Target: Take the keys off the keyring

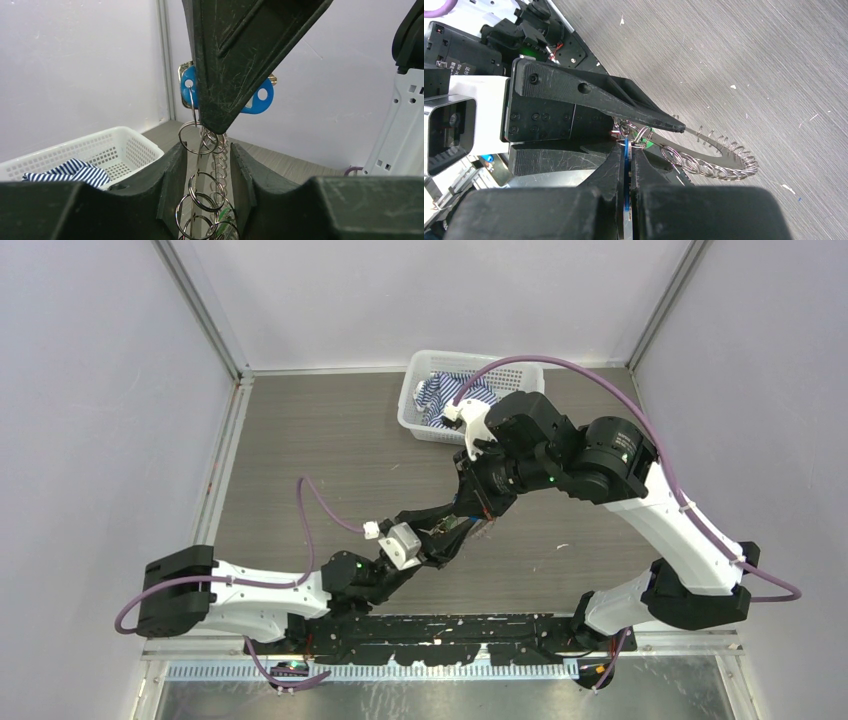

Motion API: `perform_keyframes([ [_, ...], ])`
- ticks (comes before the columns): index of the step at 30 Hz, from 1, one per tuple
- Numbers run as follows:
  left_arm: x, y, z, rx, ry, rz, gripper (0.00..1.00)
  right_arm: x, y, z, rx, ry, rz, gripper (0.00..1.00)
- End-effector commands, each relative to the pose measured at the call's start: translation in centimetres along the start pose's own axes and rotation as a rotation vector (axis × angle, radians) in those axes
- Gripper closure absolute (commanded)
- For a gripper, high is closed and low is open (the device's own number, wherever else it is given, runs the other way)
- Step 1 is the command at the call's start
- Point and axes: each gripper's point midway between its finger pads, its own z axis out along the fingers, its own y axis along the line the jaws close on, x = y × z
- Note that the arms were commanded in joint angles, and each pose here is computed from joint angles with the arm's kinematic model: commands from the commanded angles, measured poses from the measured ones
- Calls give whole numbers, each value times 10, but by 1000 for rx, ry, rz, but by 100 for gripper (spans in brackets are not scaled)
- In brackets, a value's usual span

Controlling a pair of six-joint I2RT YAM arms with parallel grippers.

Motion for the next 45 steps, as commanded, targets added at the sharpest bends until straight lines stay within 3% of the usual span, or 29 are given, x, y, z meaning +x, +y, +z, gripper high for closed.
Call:
perform_keyframes([
  [1,-20,8,0,-41,-81,0,62,-22,9,-11,-34,-97,-2,99],
  [9,-35,27,-2,-122,-120,46,65,-13,9,-11,-39,-65,4,99],
  [12,-38,27,-2,-118,-124,64,82,-11,8,-11,-37,-60,9,99],
  [18,-31,22,-4,-80,-107,118,81,-15,8,-17,-32,-82,4,99],
  [27,-36,24,-8,-76,-122,151,99,-8,5,-17,-23,-62,2,99],
  [36,-34,1,-15,82,-117,388,99,-8,-8,-16,54,-47,11,99],
  [45,-30,-12,-17,142,-77,566,100,2,-5,-10,42,19,19,99],
])
